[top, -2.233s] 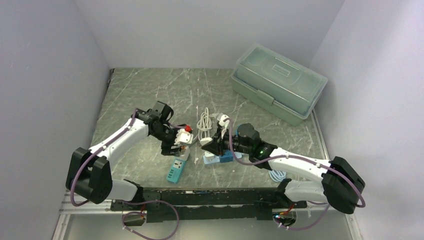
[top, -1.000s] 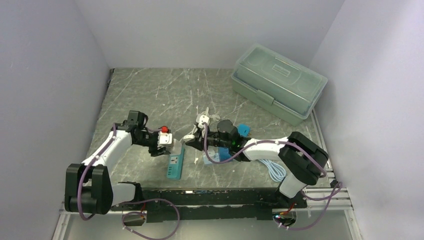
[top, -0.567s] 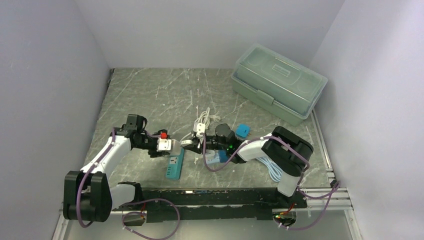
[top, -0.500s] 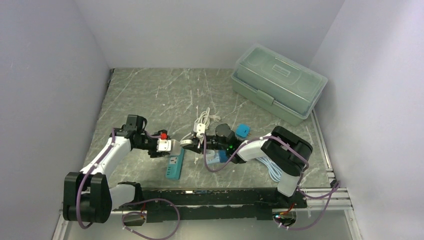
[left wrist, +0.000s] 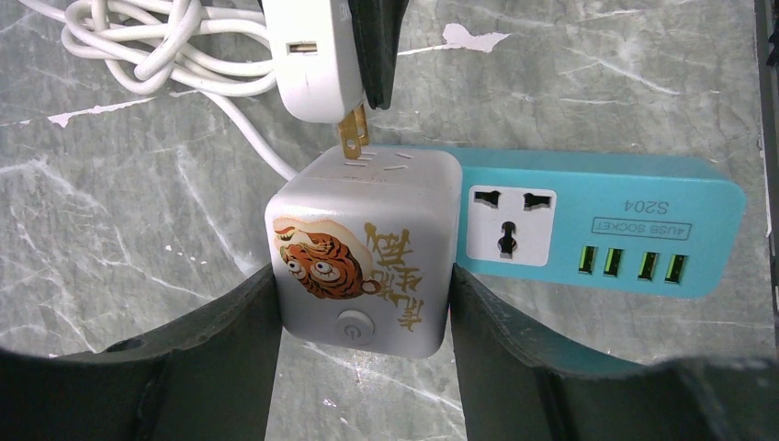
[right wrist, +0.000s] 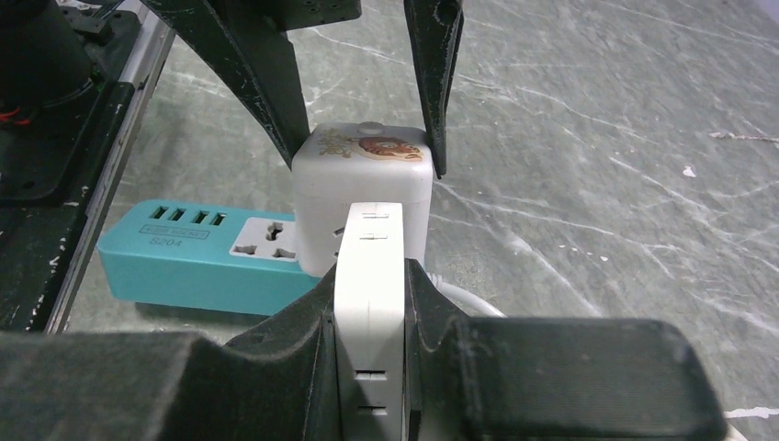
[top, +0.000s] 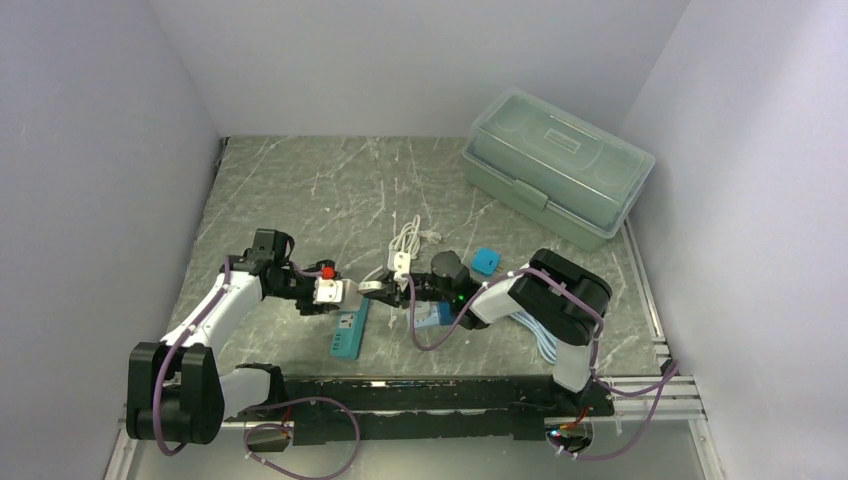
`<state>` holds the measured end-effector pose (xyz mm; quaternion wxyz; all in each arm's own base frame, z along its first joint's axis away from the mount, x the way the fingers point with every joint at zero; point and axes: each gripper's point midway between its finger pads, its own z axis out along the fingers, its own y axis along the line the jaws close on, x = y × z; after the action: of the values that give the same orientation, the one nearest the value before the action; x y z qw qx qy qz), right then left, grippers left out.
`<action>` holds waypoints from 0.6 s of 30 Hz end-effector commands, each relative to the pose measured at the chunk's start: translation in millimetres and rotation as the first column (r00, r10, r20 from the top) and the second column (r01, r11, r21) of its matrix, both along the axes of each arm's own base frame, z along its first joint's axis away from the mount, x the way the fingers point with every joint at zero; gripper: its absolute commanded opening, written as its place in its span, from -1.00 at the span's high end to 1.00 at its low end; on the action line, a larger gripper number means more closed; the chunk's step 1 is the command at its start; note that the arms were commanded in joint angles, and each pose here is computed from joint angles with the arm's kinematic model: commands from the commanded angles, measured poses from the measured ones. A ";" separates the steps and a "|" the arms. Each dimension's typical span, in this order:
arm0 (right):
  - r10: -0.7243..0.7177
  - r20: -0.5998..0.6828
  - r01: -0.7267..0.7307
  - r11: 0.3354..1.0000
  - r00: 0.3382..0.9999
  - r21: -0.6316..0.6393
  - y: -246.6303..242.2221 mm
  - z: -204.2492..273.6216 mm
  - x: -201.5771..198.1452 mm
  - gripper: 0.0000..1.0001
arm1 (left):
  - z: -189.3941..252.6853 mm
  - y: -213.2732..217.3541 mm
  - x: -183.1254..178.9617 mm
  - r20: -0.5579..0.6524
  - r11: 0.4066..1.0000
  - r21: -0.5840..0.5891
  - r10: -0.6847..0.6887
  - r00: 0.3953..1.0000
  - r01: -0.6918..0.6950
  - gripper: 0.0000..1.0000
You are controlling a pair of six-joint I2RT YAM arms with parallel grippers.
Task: Insert the plug
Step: Insert the plug into the socket.
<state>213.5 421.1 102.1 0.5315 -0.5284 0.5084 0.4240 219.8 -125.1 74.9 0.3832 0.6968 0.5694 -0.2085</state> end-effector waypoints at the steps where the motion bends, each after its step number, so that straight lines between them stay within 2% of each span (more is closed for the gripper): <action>1: 0.035 0.079 -0.040 0.997 0.996 0.069 2.2 20.7 -4.2 1.00 | -44.4 28.8 -37.8 -0.157 0.982 0.185 0.006 0.988 0.024 0.19; 18: 0.062 0.050 -0.065 0.996 0.997 0.066 4.7 16.6 -8.3 1.00 | -40.9 26.8 -38.3 -0.151 0.984 0.175 -0.002 0.988 0.029 0.21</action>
<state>207.5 420.4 100.6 0.5272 -0.5348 0.4985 0.4330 220.0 -125.0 75.2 0.3814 0.6983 0.5685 -0.2092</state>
